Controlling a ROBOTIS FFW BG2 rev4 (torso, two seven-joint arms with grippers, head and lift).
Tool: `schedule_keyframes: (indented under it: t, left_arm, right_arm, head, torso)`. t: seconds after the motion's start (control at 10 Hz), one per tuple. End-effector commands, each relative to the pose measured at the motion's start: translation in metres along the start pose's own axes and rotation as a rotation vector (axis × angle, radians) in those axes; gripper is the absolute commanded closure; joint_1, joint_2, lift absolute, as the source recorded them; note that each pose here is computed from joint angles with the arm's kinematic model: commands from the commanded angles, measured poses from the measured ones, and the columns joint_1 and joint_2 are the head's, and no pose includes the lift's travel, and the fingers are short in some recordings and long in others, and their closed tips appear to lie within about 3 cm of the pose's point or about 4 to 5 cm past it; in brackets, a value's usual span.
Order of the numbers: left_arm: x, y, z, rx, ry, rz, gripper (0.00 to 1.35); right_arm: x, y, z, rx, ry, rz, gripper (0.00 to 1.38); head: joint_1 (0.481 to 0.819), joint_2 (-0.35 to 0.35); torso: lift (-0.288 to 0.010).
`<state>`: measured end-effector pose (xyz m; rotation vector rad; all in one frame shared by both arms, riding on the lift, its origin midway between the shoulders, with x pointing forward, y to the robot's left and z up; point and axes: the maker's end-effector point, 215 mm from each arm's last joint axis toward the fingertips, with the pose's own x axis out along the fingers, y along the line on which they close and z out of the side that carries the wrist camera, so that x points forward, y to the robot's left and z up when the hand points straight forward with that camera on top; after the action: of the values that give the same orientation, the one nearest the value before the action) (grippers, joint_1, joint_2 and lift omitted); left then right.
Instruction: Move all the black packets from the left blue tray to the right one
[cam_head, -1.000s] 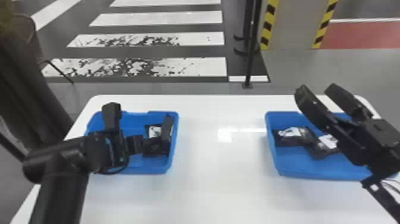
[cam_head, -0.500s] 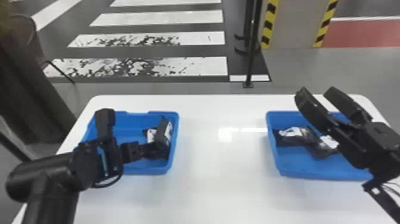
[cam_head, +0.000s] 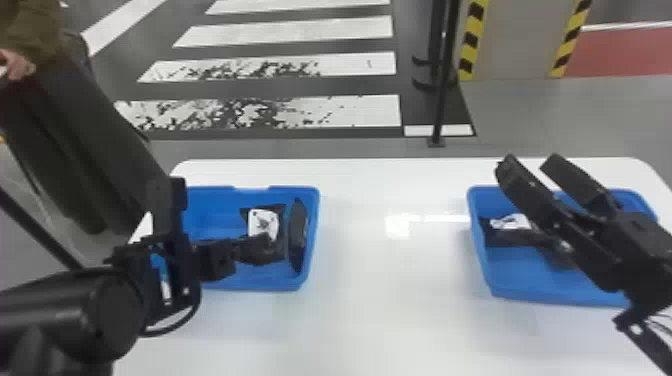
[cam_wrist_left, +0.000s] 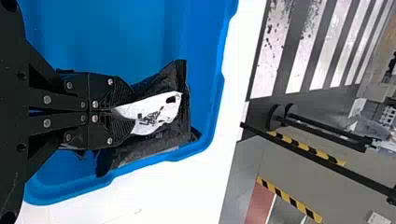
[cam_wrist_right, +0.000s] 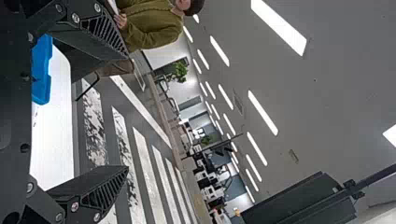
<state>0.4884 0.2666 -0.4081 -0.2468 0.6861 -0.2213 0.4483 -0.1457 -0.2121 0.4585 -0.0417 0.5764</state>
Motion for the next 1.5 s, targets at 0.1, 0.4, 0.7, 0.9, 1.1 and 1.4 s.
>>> schedule_keyframes:
  t: [0.1, 0.4, 0.7, 0.9, 1.1, 1.4]
  left_arm:
    - [-0.033, -0.013, 0.01, 0.023, -0.042, -0.009, 1.22]
    - [-0.035, -0.095, 0.038, 0.07, -0.12, -0.22, 1.21]
    - [-0.036, -0.173, 0.035, 0.092, -0.12, -0.419, 1.21]
    - [-0.039, -0.216, 0.034, 0.117, -0.118, -0.516, 1.22]
    - [-0.044, -0.246, 0.038, 0.136, -0.13, -0.586, 1.22]
    - [-0.05, -0.265, 0.042, 0.14, -0.141, -0.636, 1.21]
  right_arm:
    - [0.002, 0.004, -0.007, 0.028, 0.009, 0.013, 0.19]
    - [0.009, 0.01, -0.028, 0.081, 0.069, 0.066, 0.19]
    - [0.028, 0.006, -0.034, 0.111, 0.078, 0.114, 0.19]
    - [0.042, -0.003, -0.04, 0.12, 0.098, 0.124, 0.19]
    - [0.047, -0.004, -0.056, 0.144, 0.128, 0.128, 0.19]
    - [0.054, -0.004, -0.064, 0.154, 0.151, 0.137, 0.19]
  head:
    - [0.695, 0.15]
    - [0.695, 0.132]
    - [0.695, 0.053]
    - [0.695, 0.011]
    - [0.695, -0.036]
    - [0.695, -0.063]
  torso:
    - [-0.14]
    - [-0.14]
    - [-0.14]
    - [-0.14]
    - [-0.14]
    - [-0.14]
